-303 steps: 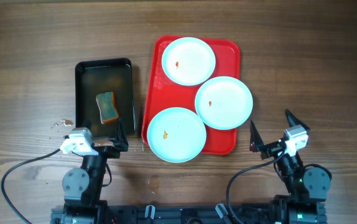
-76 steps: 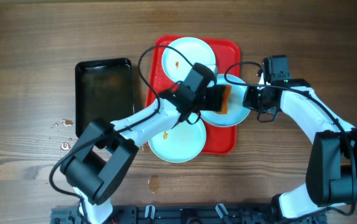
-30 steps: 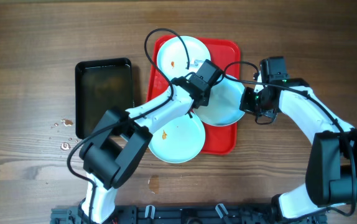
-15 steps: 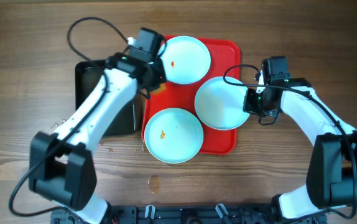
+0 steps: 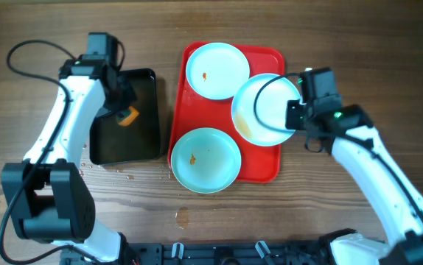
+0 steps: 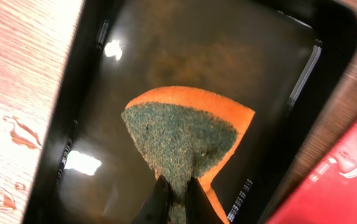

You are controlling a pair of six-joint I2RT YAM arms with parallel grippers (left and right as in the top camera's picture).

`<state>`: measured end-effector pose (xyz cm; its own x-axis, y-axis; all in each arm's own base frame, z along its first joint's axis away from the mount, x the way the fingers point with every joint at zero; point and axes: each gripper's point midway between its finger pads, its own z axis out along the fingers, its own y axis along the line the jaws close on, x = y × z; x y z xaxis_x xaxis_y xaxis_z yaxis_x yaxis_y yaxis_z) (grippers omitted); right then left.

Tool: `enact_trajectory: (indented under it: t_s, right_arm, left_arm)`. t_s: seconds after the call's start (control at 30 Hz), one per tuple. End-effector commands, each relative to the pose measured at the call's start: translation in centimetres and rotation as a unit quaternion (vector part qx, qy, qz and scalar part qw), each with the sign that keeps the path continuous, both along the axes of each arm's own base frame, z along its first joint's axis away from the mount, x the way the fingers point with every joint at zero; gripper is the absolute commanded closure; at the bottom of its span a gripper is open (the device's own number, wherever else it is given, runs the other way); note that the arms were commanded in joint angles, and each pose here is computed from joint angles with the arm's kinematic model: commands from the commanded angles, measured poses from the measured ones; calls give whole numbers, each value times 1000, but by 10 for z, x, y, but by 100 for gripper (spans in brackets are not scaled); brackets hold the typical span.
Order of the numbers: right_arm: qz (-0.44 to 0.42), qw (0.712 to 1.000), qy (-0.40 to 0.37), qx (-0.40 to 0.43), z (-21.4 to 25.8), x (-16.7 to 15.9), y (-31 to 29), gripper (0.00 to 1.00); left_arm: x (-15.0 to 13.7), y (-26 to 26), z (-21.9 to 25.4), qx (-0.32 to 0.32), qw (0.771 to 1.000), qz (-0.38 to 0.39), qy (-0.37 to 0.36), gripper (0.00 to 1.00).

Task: Clean dirty plates on tray and stack at the side
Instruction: 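Return the sponge to the black tray with the left gripper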

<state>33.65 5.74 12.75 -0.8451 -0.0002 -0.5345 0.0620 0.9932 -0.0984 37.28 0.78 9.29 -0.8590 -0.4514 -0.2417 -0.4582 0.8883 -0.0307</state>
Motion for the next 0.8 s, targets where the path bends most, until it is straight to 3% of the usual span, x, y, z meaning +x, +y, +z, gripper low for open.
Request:
enact_trajectory:
  t_s: [0.0,0.27,0.47,0.77]
  right_arm:
    - [-72,975,-109,-182,55,3,-29,96]
    - [-16,940,-190,-284,94,-1,13,96]
    - [59,914,-201,-348,110,-2,41,96]
    - [67,905,-208,-365,115,-8,48,96]
  left_arm:
    - [-6,-4,-13,-18,999,-38,1,96]
    - [-18,-4,-34,-18,999,-38,15,96]
    - [-18,-4,-34,-16,999,-48,16,96]
    - [-18,-4,-35,-16,999,-48,16,96]
